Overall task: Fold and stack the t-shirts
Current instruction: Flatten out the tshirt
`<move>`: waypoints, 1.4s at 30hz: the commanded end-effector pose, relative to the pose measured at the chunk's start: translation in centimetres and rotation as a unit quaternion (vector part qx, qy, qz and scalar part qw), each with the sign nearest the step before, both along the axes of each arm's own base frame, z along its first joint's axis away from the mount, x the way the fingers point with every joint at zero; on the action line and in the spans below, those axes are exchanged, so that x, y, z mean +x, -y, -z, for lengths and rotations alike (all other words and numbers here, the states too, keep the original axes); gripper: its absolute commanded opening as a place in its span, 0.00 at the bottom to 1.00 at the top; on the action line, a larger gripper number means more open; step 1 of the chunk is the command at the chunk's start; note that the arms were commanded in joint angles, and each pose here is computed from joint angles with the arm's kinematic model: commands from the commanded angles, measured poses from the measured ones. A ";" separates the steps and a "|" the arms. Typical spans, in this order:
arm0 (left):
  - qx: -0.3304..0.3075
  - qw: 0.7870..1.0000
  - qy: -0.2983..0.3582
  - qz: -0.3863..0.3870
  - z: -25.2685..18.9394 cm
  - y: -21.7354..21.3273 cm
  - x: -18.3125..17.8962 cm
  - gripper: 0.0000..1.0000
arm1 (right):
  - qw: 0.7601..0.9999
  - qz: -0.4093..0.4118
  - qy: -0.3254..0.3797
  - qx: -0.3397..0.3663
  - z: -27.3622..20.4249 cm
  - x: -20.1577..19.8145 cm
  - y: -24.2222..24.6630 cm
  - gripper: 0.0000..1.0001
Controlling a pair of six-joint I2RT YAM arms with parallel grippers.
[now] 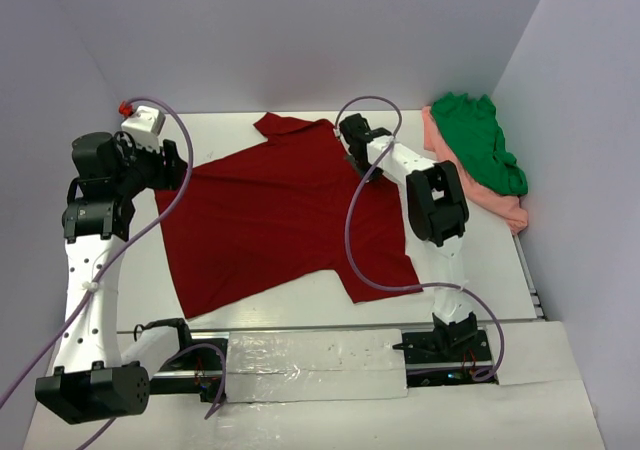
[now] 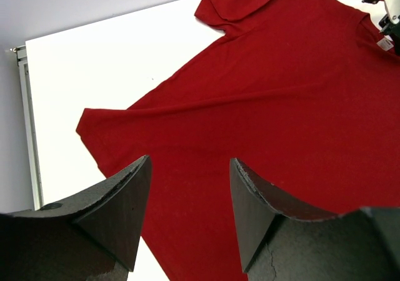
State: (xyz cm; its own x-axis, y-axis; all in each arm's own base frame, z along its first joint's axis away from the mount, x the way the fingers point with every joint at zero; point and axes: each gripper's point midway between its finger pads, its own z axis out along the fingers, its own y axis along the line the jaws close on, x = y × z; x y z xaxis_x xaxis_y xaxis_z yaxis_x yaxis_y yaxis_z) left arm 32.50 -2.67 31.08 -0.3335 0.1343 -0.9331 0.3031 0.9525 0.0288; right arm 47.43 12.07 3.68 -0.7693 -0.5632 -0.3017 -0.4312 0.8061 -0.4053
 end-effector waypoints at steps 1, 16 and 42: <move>0.001 1.000 0.004 -0.005 -0.4 -0.1 -0.6 0.62 | 1.000 0.020 0.004 -0.023 -0.3 1.0 2.5 0.00; -0.006 1.000 -0.005 -0.009 0.6 -0.1 -0.1 0.62 | 0.989 -0.065 -0.053 0.125 -0.2 1.6 -3.4 0.00; -0.017 0.999 -0.045 0.009 3.2 0.4 1.5 0.61 | 0.999 0.019 -0.017 -0.035 -1.3 1.5 7.7 0.00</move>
State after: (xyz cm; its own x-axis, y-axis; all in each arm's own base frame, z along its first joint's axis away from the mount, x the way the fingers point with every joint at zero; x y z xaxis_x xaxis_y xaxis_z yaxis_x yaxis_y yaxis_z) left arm 33.60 -2.48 26.90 -0.4522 0.1161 -0.8843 0.2929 0.9558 -0.0243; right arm 48.29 4.17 1.96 -0.8161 -0.5676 -0.1088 -0.4612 0.7532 -0.4691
